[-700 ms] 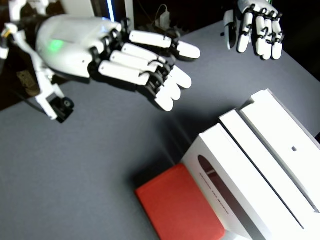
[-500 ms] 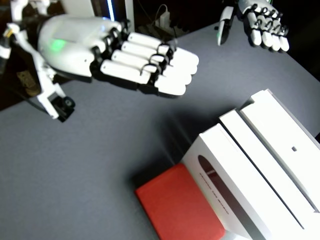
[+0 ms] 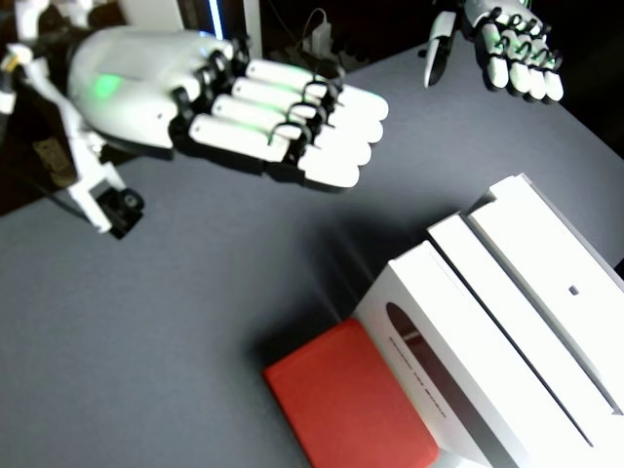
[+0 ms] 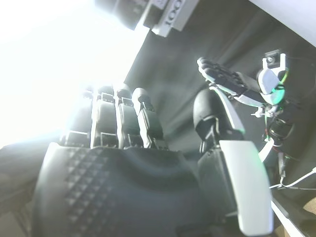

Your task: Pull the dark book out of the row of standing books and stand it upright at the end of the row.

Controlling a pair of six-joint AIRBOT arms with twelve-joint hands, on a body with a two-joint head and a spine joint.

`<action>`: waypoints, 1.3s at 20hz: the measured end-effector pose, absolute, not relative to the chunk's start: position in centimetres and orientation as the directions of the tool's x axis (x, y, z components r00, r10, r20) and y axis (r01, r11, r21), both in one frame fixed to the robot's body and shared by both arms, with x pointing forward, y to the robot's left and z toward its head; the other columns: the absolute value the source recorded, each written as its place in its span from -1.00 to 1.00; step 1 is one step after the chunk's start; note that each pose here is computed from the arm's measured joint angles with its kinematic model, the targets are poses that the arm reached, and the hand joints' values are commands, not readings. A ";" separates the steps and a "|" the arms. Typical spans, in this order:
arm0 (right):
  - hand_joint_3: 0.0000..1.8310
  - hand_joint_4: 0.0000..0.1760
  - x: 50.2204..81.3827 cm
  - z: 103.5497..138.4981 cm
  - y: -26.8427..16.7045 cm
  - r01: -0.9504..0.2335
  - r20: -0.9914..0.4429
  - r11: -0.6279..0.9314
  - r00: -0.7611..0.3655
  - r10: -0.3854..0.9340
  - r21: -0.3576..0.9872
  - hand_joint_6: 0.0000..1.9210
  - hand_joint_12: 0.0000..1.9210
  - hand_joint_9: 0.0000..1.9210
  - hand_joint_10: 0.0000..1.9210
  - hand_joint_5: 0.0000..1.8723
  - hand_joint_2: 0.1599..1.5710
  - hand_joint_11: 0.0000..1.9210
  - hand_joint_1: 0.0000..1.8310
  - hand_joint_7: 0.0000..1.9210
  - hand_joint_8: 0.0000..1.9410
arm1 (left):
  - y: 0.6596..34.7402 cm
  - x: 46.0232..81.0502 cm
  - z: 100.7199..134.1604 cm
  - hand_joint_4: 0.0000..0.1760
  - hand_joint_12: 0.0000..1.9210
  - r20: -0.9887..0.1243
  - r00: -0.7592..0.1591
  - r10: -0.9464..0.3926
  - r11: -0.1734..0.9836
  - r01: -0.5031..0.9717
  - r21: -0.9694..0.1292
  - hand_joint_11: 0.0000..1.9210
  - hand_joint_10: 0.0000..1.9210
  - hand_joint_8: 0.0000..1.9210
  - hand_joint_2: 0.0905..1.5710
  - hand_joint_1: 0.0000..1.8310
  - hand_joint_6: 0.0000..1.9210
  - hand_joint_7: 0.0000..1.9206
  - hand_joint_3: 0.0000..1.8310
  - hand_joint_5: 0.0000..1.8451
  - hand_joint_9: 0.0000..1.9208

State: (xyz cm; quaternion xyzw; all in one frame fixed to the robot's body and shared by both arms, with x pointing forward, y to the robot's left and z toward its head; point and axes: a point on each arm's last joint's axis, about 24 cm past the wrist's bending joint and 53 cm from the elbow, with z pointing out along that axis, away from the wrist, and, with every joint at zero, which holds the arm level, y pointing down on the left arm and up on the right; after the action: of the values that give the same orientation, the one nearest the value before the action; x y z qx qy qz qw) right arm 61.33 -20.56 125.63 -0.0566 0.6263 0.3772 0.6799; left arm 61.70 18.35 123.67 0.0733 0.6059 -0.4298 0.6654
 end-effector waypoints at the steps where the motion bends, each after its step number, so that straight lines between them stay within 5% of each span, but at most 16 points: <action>1: -0.99 -1.00 61.7 126.2 -20.9 -0.580 -0.889 0.712 -0.049 0.455 0.397 -0.99 -1.00 -1.00 -1.00 -0.98 0.74 -1.00 -0.53 -1.00 -1.00 | 18.4 61.7 123.7 -0.95 -1.00 -0.869 -0.104 -0.483 0.620 0.661 -0.423 -1.00 -1.00 -1.00 0.71 -0.70 -0.99 -1.00 -1.00 -0.95 -1.00; 5: -0.99 -1.00 63.3 127.7 -20.9 -0.575 -0.875 0.719 0.011 0.483 0.390 -0.98 -1.00 -1.00 -1.00 -0.96 0.75 -1.00 -0.58 -1.00 -1.00 | 18.4 61.7 123.7 -0.73 -1.00 -0.869 -0.104 -0.484 0.620 0.660 -0.424 -1.00 -1.00 -1.00 0.71 -0.71 -1.00 -1.00 -1.00 -0.95 -1.00; 10: -1.00 -1.00 66.7 127.6 -19.3 -0.548 -0.884 0.742 0.010 0.468 0.387 -0.97 -1.00 -1.00 -1.00 -0.91 0.74 -1.00 -0.75 -1.00 -1.00 | 18.5 61.8 123.7 -0.87 -1.00 -0.867 -0.103 -0.487 0.621 0.657 -0.427 -1.00 -1.00 -1.00 0.70 -0.63 -0.99 -1.00 -1.00 -0.93 -1.00; 11: -1.00 -1.00 67.3 127.1 -19.0 -0.535 -0.888 0.749 -0.004 0.460 0.391 -0.96 -1.00 -1.00 -1.00 -0.90 0.73 -1.00 -0.74 -1.00 -1.00 | 18.4 61.8 123.7 -0.59 -1.00 -0.867 -0.103 -0.488 0.621 0.657 -0.428 -1.00 -1.00 -1.00 0.70 -0.68 -1.00 -1.00 -1.00 -0.96 -1.00; 12: -1.00 -1.00 68.0 126.4 -18.8 -0.520 -0.894 0.759 -0.019 0.449 0.392 -0.95 -1.00 -1.00 -1.00 -0.87 0.73 -1.00 -0.76 -1.00 -1.00 | 18.5 61.8 123.7 -0.56 -1.00 -0.866 -0.103 -0.489 0.622 0.655 -0.429 -1.00 -1.00 -1.00 0.70 -0.66 -0.99 -1.00 -1.00 -0.95 -1.00; 20: -1.00 -1.00 70.2 124.6 -17.9 -0.480 -0.896 0.770 -0.082 0.436 0.419 -0.90 -1.00 -1.00 -1.00 -0.69 0.73 -1.00 -0.88 -1.00 -1.00 | 18.7 62.2 123.4 -0.59 -1.00 -0.861 -0.103 -0.499 0.625 0.645 -0.439 -1.00 -1.00 -1.00 0.70 -0.63 -0.99 -1.00 -1.00 -0.92 -1.00; 23: -1.00 -1.00 70.2 124.0 -17.6 -0.479 -0.901 0.774 -0.099 0.422 0.415 -0.89 -1.00 -1.00 -1.00 -0.67 0.72 -1.00 -0.91 -1.00 -1.00 | 18.7 62.2 123.3 -0.38 -1.00 -0.858 -0.108 -0.503 0.622 0.644 -0.446 -1.00 -1.00 -1.00 0.70 -0.65 -1.00 -1.00 -1.00 -0.93 -1.00; 26: -1.00 -1.00 70.2 123.9 -17.5 -0.479 -0.903 0.774 -0.104 0.418 0.414 -0.88 -1.00 -1.00 -1.00 -0.61 0.72 -1.00 -0.92 -1.00 -1.00 | 18.7 62.2 123.3 -0.52 -1.00 -0.857 -0.108 -0.504 0.623 0.642 -0.447 -1.00 -1.00 -1.00 0.68 -0.58 -0.99 -1.00 -1.00 -0.89 -1.00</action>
State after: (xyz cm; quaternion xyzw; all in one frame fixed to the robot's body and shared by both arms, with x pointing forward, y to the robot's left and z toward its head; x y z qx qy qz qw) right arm 70.20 -17.48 123.89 -0.0229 0.6630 0.3351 0.6691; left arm 62.21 18.71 123.30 0.0566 0.6071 -0.4306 0.6655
